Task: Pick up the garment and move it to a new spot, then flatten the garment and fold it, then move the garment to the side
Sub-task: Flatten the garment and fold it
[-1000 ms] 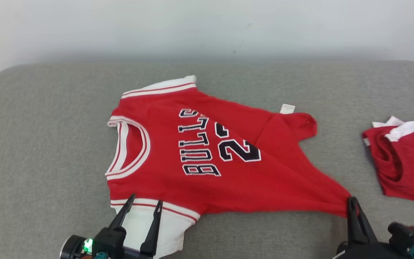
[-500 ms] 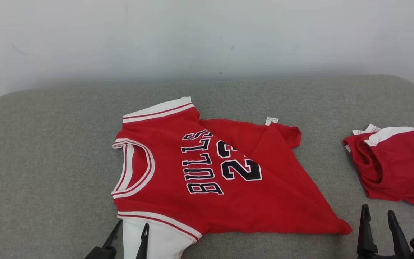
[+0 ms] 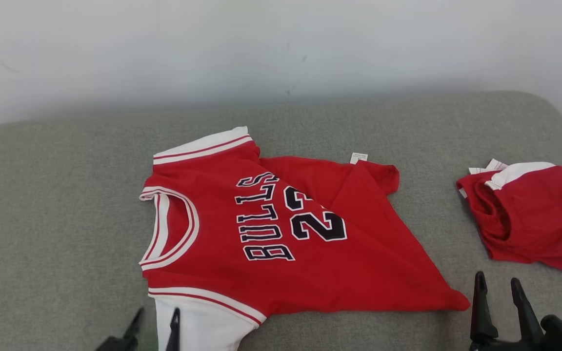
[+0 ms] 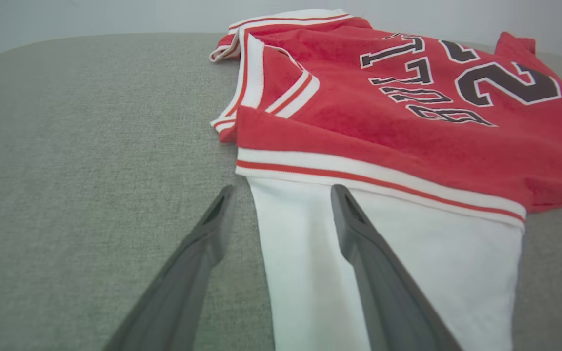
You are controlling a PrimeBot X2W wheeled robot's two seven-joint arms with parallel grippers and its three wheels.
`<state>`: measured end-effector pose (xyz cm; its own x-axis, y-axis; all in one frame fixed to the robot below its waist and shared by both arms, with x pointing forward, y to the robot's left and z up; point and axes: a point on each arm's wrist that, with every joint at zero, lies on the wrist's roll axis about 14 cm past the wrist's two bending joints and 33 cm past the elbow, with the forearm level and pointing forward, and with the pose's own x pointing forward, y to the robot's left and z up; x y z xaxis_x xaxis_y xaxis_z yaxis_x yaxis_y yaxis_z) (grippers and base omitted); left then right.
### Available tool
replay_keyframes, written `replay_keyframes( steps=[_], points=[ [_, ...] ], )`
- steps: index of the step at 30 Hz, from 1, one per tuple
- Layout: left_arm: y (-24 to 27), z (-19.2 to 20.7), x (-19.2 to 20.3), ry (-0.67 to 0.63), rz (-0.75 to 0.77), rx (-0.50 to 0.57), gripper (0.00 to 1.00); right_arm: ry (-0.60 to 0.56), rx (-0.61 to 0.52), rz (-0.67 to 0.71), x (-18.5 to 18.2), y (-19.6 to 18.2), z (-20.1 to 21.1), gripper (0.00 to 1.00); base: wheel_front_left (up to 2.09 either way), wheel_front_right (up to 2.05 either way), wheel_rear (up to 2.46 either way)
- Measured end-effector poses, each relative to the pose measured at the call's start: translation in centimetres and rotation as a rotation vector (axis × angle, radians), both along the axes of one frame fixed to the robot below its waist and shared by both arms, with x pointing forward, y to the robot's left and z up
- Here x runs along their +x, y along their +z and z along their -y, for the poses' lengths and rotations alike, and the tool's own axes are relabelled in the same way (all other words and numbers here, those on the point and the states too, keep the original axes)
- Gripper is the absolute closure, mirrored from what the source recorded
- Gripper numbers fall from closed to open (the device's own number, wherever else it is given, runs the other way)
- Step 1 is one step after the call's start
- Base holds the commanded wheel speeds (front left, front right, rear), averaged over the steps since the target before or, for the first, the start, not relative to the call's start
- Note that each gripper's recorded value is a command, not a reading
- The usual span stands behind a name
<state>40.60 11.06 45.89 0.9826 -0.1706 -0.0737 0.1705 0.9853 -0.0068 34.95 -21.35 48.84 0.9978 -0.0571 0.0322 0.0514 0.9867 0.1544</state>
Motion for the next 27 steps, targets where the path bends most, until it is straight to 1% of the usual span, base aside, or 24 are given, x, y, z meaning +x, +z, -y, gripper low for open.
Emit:
replay_keyframes(
  steps=[11,14,15,18,21,27],
  points=[
    [0.9,-1.5,5.6,0.07,0.022,-0.034,0.0,0.007,-0.005,0.0,2.0,0.0,-0.1,0.0,0.0,0.0,0.0],
    [1.9,-1.5,7.7,0.061,0.05,-0.025,0.0,0.006,-0.004,-0.012,2.3,-0.4,-0.1,0.0,0.0,0.0,0.0],
    [1.9,-1.5,7.7,0.061,0.05,-0.025,0.0,0.006,-0.004,-0.012,2.3,-0.4,-0.1,0.0,0.0,0.0,0.0],
    [1.4,-1.2,10.0,0.032,0.031,-0.005,0.0,0.006,0.001,-0.022,2.9,-0.7,-0.1,0.0,0.0,0.0,0.0],
    [2.2,-0.3,12.1,-0.001,0.045,0.004,0.0,0.003,0.003,-0.03,3.3,-1.0,0.0,0.0,0.0,0.0,0.0],
    [1.4,0.7,14.8,-0.015,-0.001,-0.006,0.0,-0.004,0.013,-0.047,3.6,-1.6,0.3,0.0,0.0,0.0,0.0]
  ],
)
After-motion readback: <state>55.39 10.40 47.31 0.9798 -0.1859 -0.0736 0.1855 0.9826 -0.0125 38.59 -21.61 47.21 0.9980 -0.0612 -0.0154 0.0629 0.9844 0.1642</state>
